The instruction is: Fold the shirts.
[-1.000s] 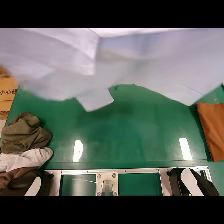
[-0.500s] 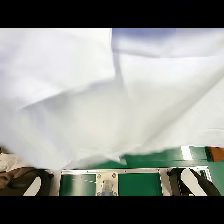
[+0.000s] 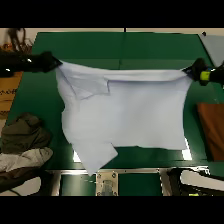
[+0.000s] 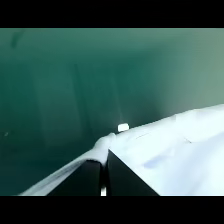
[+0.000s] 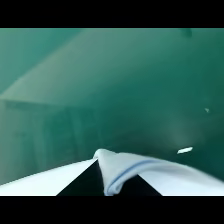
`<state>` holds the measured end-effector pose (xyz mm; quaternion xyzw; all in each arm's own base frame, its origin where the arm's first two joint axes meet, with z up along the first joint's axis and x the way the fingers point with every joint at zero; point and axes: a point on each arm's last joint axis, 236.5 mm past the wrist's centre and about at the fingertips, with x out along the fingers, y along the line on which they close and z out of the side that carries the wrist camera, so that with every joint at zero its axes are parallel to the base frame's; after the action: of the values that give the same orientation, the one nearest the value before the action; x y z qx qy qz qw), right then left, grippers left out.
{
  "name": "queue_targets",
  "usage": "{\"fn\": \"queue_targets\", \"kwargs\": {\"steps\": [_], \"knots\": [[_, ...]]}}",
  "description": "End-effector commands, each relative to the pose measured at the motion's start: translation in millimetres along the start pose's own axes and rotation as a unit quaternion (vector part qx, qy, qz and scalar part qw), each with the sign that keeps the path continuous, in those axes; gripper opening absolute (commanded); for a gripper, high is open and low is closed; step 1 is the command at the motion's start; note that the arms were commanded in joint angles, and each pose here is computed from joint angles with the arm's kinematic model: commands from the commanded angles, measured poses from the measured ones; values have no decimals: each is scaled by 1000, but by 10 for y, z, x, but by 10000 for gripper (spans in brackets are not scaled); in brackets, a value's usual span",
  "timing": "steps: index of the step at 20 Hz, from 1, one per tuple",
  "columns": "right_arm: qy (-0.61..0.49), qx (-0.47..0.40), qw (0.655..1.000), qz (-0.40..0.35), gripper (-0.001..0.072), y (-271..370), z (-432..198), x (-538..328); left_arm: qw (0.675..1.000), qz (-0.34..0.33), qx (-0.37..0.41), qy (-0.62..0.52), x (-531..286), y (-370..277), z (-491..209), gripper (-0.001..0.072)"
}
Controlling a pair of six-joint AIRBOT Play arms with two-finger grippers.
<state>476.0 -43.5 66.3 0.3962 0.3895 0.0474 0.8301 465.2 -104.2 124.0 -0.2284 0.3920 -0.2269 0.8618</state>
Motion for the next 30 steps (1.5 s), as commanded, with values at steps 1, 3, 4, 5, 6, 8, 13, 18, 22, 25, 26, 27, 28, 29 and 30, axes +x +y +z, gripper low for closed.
{"fn": "queue_targets", "kwargs": {"steps": [1, 3, 4, 5, 6, 8, 13, 18, 22, 25, 26, 27, 28, 29, 30], "knots": [[47, 60, 997, -2, 12, -532, -175, 779, 998, 4, -64, 24, 651, 572, -249, 30], [48, 75, 996, 11, 12, -583, -33, 988, 995, -2, -95, -2, 830, 702, -176, 30], [46, 75, 996, 20, 13, -559, 60, 1049, 995, -5, -102, -17, 868, 729, -116, 30], [42, 69, 996, 28, 13, -517, 175, 1089, 994, -6, -105, -33, 887, 751, -44, 30], [36, 61, 997, 35, 13, -465, 292, 1108, 993, -6, -105, -52, 888, 771, 39, 30], [16, 44, 998, 46, 13, -336, 543, 1097, 991, -4, -106, -79, 872, 792, 166, 29], [-21, 30, 998, 54, 13, -186, 848, 1023, 990, -14, -77, -116, 761, 659, 500, 30], [15, 16, 999, 37, 12, -315, 674, 1057, 992, -17, -63, -112, 764, 622, 540, 30], [96, 9, 995, 22, 12, -551, 359, 868, 998, -16, -58, 2, 860, 626, -8, 30], [170, 13, 985, -23, 11, -902, 44, 673, 990, 12, -80, 113, 830, 749, -596, 30], [190, 14, 981, -35, 11, -993, -64, 642, 987, 12, -91, 129, 841, 773, -725, 30], [207, 19, 977, -41, 11, -1047, -170, 629, 985, 12, -98, 141, 852, 786, -839, 30], [226, 29, 973, -47, 11, -1091, -281, 611, 983, 11, -105, 153, 856, 796, -937, 30], [239, 32, 969, -50, 11, -1120, -359, 595, 980, 9, -110, 164, 855, 799, -1025, 30], [246, 32, 967, -53, 12, -1139, -393, 583, 979, 8, -114, 171, 855, 802, -1079, 29]]}}
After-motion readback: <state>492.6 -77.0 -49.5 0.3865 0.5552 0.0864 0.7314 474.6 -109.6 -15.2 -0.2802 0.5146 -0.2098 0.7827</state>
